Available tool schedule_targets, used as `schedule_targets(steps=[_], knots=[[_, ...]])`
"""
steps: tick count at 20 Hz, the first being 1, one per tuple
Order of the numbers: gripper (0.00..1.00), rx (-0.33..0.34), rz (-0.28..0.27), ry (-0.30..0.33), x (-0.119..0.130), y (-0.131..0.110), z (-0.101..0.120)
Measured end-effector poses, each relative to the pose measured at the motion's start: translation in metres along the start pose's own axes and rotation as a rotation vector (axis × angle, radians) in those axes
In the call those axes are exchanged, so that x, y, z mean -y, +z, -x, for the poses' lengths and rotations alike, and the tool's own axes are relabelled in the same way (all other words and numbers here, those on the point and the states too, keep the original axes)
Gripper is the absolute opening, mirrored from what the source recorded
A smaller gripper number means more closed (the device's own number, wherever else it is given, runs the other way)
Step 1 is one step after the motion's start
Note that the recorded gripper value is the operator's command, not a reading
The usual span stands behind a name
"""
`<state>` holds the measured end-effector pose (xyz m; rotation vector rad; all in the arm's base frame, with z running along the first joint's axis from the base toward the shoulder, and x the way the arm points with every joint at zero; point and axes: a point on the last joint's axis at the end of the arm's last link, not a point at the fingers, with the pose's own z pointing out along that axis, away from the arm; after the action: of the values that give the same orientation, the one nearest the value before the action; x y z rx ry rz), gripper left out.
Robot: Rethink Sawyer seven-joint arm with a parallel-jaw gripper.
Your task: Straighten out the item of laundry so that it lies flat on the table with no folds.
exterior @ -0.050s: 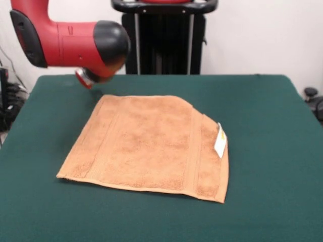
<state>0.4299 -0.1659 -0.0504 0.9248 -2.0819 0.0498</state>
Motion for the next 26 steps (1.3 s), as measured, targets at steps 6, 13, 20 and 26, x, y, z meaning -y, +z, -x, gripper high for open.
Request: schedule_targets(steps=[6,13,20,26], knots=[[0.0,-0.089,0.006,-0.101,-0.01,0.035,-0.068],[0.0,-0.067,0.047,-0.149,-0.023,0.023,-0.101],[0.0,0.081,0.1,-0.162,-0.031,-0.023,-0.093],[0.0,0.244,0.122,-0.163,-0.03,-0.082,-0.072]])
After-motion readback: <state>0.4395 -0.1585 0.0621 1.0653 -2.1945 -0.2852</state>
